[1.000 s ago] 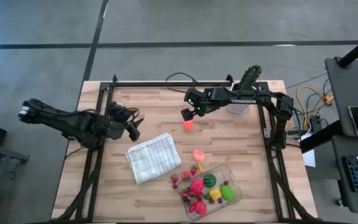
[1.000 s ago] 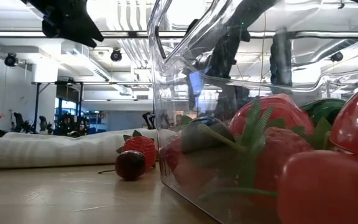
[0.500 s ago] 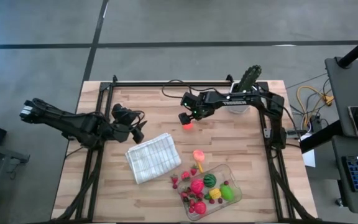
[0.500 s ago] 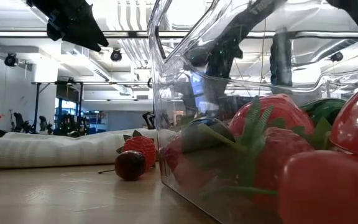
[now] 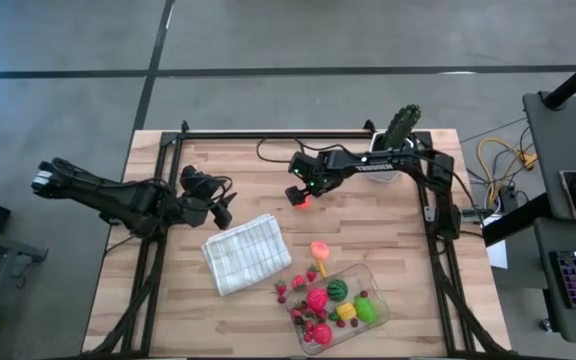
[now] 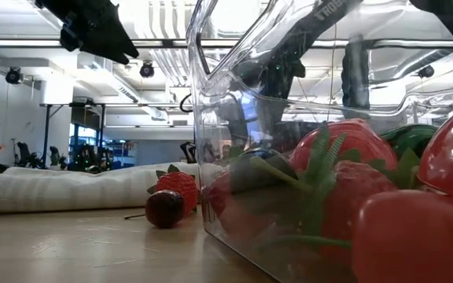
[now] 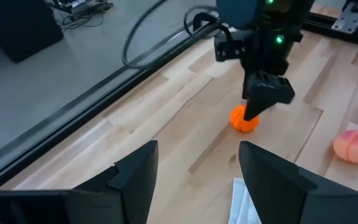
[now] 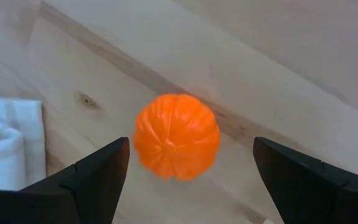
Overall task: Pick and placing Produce into tupperware
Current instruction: Put the pumpkin into the transparent bin
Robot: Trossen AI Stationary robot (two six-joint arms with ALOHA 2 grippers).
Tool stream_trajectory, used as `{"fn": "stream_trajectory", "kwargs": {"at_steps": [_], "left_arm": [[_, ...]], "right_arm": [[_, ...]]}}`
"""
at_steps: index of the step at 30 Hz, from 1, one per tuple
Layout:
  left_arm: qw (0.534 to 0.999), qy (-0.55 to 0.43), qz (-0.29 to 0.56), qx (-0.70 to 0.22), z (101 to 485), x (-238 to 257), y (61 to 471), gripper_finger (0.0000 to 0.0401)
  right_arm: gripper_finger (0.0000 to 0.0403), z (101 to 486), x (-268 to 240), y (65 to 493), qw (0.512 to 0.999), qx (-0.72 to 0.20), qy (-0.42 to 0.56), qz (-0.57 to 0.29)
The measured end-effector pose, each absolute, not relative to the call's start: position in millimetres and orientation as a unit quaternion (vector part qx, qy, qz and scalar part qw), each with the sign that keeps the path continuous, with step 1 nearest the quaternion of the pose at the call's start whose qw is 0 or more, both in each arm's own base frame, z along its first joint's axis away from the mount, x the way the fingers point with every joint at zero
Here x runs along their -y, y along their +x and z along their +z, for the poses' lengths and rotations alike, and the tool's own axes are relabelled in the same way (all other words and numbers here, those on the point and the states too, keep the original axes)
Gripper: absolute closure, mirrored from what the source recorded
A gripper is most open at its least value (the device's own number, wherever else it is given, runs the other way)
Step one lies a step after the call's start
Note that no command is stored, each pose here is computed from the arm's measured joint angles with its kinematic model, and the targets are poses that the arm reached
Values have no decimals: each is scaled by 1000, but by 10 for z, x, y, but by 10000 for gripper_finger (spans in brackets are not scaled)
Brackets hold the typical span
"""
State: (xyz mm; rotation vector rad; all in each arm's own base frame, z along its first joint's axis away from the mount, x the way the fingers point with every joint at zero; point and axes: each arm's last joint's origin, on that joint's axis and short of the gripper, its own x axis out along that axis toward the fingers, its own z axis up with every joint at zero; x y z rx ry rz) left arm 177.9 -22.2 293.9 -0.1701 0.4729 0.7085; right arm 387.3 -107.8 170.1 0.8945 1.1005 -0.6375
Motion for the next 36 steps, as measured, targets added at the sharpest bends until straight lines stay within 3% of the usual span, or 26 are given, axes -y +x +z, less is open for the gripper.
{"fn": "stream_trajectory", "kwargs": {"at_steps": [17,36], "left_arm": [[906,-85,347,-228,2938,210,1780,191],[904,-84,351,-228,2929,201,1793,191]], "right_arm": [[69,1563,1093,3954,753,-512,336,-241],[92,1467,1077,3948,744,-534,327,-234]]}}
